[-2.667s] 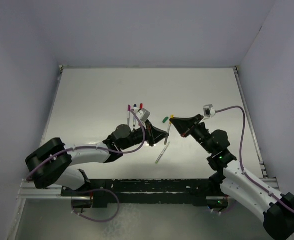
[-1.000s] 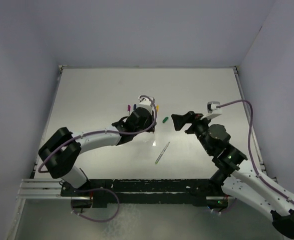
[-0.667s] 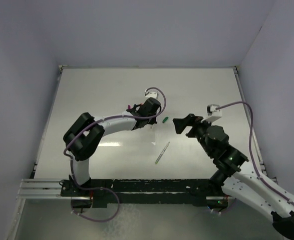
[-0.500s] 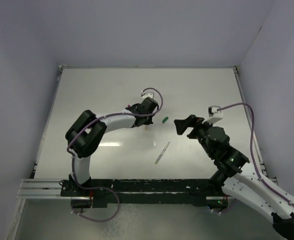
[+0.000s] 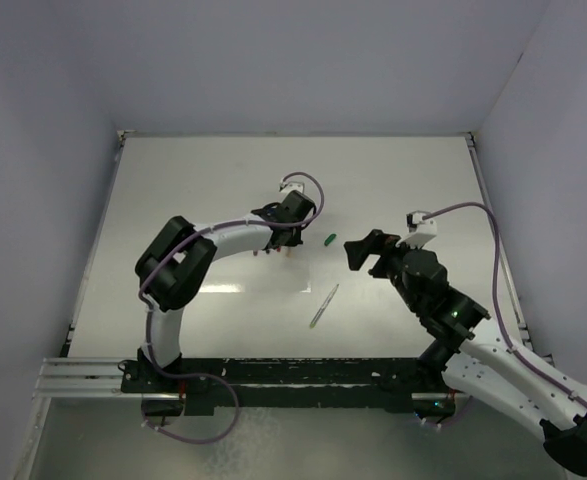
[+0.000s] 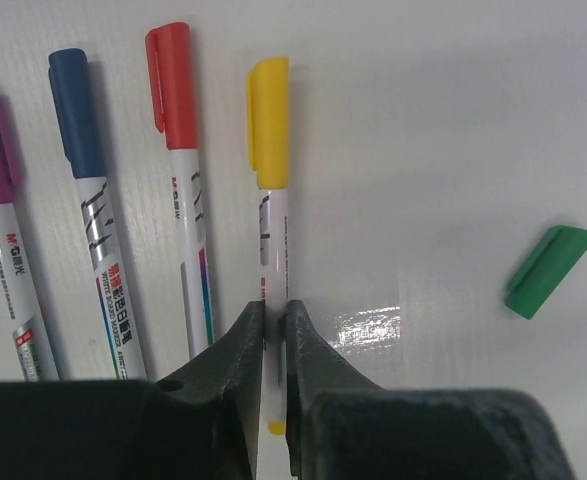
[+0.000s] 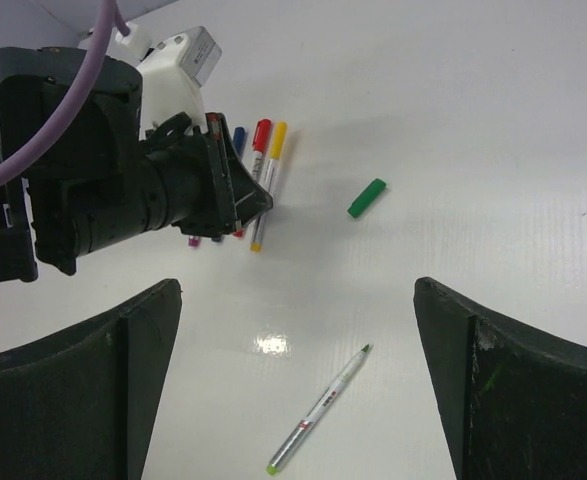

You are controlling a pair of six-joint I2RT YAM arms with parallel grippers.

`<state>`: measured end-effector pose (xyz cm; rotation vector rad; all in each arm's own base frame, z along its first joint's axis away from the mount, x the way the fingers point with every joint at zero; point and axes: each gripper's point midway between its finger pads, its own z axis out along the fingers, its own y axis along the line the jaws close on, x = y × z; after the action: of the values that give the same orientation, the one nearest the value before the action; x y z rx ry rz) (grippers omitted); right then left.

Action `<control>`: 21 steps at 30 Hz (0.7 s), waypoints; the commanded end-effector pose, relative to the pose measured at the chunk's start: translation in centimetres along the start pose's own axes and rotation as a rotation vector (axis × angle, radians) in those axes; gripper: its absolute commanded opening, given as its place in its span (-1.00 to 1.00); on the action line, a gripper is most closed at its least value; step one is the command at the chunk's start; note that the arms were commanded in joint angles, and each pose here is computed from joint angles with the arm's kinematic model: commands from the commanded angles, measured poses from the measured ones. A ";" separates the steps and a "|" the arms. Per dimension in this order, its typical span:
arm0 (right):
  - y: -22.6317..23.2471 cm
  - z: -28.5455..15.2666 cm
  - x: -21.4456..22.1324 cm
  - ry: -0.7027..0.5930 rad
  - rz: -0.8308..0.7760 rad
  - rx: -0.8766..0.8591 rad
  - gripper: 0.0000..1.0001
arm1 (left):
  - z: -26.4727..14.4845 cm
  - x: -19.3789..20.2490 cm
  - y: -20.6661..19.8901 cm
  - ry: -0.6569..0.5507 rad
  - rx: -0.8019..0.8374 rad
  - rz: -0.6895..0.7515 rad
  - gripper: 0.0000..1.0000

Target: Insert the pens into the pen caps

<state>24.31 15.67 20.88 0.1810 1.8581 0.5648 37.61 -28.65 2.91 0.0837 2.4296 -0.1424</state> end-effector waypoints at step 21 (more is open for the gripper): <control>0.7 -0.3 -0.6 -0.034 0.051 -0.038 0.99 | -1.4 -3.9 -0.1 -0.064 -0.012 -0.021 -0.30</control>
<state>24.14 15.58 20.86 0.1940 1.8522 0.5781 38.32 -28.64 2.35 0.0832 2.4491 -0.1136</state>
